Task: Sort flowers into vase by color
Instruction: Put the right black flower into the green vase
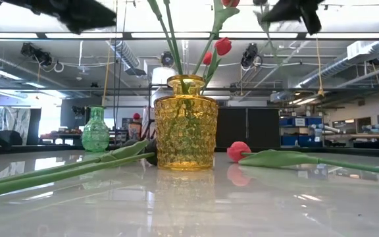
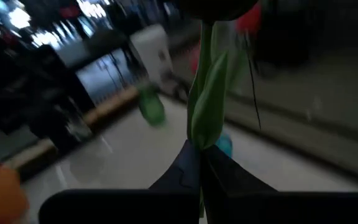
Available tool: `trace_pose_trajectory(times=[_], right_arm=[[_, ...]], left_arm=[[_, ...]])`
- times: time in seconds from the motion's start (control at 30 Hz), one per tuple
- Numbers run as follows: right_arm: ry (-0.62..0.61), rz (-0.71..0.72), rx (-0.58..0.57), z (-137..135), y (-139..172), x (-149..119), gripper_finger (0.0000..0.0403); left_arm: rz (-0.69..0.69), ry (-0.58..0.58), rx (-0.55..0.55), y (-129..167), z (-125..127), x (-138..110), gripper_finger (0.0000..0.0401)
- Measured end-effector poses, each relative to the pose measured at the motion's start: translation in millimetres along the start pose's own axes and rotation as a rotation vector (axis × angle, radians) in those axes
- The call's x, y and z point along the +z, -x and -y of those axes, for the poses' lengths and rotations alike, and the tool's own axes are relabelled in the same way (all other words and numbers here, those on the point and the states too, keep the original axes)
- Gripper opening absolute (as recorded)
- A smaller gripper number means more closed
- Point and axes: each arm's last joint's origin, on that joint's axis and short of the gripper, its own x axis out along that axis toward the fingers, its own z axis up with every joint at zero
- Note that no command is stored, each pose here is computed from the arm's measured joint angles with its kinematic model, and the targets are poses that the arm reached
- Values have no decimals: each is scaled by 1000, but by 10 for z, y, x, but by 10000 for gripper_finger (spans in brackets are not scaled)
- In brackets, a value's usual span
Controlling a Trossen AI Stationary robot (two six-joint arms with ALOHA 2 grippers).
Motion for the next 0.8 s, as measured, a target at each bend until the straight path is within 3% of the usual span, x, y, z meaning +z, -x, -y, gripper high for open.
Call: trace_pose_trajectory(times=[0.23,0.5,0.8], right_arm=[[121,212,102,-12,77,289,6],[176,340,254,-5,-36,470,6],[183,371,426,-22,-429,492,7]], left_arm=[[62,-80,60,-27,-76,71,217],[131,49,-39,-119,-288,102,217],[191,115,-81,-158,-556,123,217]])
